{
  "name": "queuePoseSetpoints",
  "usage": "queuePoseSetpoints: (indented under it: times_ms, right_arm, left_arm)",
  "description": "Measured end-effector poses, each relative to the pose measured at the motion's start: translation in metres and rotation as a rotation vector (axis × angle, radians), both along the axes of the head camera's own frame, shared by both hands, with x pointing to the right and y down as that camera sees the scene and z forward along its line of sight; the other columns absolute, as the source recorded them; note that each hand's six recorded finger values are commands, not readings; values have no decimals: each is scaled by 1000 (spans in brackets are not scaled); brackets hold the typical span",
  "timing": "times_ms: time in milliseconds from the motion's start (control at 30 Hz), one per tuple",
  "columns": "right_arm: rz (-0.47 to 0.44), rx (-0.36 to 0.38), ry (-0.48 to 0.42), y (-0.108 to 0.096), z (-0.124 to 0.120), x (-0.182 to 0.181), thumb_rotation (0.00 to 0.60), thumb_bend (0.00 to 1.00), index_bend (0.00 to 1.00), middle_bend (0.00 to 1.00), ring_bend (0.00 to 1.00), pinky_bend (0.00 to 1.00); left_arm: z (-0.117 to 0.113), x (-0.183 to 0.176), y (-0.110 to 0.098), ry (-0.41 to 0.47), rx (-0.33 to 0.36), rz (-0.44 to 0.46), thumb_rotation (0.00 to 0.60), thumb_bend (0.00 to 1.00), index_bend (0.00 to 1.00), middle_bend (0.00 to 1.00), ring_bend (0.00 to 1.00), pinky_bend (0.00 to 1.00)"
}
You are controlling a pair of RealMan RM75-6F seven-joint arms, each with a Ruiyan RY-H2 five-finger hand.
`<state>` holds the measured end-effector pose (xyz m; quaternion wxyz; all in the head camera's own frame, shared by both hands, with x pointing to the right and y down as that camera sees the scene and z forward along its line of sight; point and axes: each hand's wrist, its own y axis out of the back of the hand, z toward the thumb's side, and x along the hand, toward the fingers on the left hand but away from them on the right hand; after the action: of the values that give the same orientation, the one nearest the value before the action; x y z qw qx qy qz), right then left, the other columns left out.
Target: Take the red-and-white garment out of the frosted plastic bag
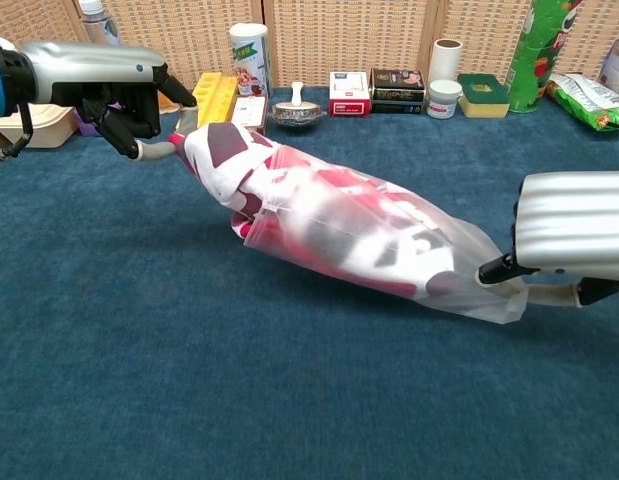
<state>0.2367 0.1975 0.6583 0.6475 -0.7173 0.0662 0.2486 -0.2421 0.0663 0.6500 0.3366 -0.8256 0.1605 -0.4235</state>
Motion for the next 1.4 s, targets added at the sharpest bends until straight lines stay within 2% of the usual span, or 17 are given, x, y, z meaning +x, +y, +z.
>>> queuePoseSetpoints:
  times_ms: [633, 1400]
  right_arm:
    - [91, 35, 60, -12, -3, 35, 600, 574, 836, 996, 1000, 1000]
    - [228, 113, 113, -29, -24, 87, 600, 577, 838, 996, 1000, 1000]
  left_arm:
    - [-18, -38, -14, -23, 60, -58, 600, 433, 830, 1000, 961, 874]
    - [-36, -110, -34, -127, 132, -179, 600, 433, 829, 1000, 961, 874]
